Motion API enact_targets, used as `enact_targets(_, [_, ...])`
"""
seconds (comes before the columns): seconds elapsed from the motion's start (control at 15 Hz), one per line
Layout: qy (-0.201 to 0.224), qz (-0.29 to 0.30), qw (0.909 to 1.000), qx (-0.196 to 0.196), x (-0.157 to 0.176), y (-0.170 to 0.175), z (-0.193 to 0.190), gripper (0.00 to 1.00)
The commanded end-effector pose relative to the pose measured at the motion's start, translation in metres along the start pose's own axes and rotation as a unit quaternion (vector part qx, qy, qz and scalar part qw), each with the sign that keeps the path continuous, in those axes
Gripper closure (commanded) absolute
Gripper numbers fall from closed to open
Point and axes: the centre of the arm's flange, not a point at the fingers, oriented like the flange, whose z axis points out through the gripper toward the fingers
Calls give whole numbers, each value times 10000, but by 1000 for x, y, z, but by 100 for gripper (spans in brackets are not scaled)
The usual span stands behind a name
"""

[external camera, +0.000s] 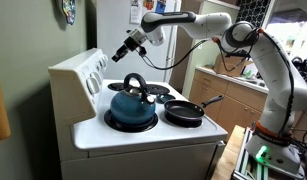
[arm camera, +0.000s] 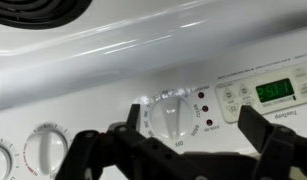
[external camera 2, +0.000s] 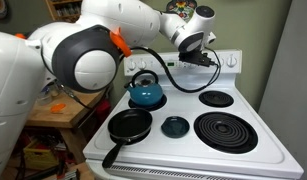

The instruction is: Turn the third knob on the stove to the right

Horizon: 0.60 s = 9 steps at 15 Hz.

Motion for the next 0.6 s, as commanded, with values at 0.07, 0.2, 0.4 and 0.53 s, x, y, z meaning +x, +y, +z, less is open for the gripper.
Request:
enact_targets(0.07, [105, -28, 9999, 68, 23, 12, 30, 0])
enact_targets(0.2, [129, -67, 9999, 11, 28, 13, 35, 0])
enact_targets(0.4, [167, -98, 9998, 38, 12, 3, 28, 0])
enact_targets(0.53, [194, -144, 9997, 17, 15, 3, 30, 0])
